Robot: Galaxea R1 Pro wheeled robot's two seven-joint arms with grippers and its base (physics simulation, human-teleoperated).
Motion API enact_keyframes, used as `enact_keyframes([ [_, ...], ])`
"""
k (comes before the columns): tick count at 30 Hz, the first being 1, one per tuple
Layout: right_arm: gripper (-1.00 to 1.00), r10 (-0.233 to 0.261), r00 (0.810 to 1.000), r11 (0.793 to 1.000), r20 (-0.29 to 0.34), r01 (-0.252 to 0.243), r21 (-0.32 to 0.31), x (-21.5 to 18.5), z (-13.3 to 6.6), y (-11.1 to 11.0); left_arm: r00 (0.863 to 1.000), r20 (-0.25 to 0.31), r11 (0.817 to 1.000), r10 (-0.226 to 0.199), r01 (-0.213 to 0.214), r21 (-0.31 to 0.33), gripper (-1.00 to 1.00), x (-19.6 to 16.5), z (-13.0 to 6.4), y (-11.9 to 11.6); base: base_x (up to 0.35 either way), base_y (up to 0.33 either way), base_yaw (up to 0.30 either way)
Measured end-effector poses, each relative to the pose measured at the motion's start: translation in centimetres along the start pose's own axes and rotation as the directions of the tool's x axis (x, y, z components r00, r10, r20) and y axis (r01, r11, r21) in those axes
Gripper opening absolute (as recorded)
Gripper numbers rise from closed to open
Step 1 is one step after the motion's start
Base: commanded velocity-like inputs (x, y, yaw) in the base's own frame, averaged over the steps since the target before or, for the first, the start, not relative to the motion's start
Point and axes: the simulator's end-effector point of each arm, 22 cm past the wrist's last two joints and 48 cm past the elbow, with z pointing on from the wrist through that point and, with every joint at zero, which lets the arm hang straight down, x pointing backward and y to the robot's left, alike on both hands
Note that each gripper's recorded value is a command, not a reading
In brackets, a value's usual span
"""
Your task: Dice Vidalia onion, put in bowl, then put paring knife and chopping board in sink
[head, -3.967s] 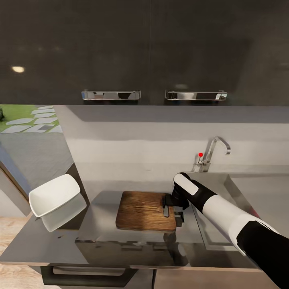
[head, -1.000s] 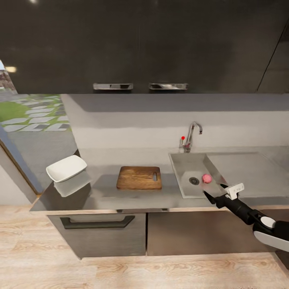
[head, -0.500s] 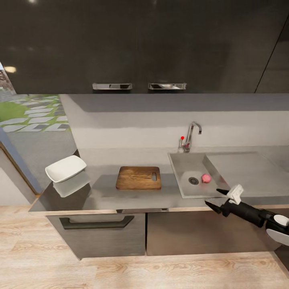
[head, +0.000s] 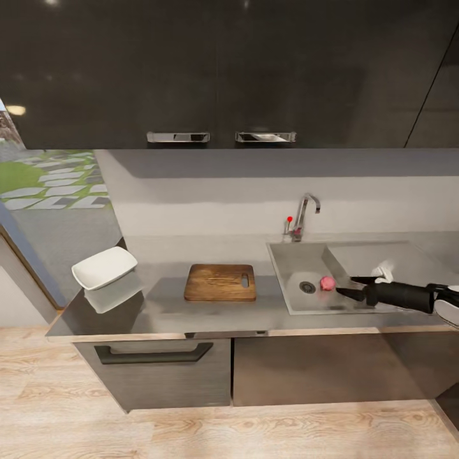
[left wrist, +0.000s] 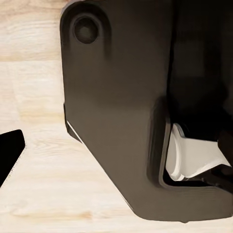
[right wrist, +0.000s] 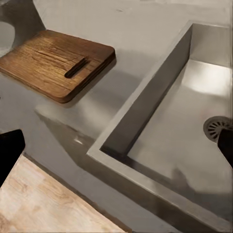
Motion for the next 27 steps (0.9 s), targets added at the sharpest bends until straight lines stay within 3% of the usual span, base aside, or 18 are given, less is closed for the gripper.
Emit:
enact_keyframes([
  [4, 1.00, 0.034, 0.998, 0.999, 0.057, -0.034, 0.014, -3.5, -0.8, -0.9, 1.000, 0.009, 1.000, 0.002, -0.002, -0.017, 1.00, -0.5, 0.0, 1.3, 0.000, 0.000, 0.000],
  [7, 1.00, 0.043, 0.995, 0.999, 0.087, -0.041, -0.024, -5.1, -1.3, -0.3, 1.000, 0.011, 1.000, 0.003, -0.003, -0.025, 1.00, -0.6, 0.0, 1.9, 0.000, 0.000, 0.000],
  [13, 1.00, 0.044, 0.998, 0.997, 0.053, -0.041, -0.064, -3.7, -0.9, 0.8, 1.000, 0.011, 1.000, 0.002, -0.002, -0.025, 1.00, -0.6, 0.0, 1.9, 0.000, 0.028, -0.053],
  [27, 1.00, 0.046, 0.998, 0.997, 0.048, -0.043, -0.070, -3.5, -0.7, 1.0, 1.000, 0.011, 1.000, 0.001, -0.001, -0.022, 1.00, -0.6, 0.0, 1.7, 0.000, 0.010, -0.245],
])
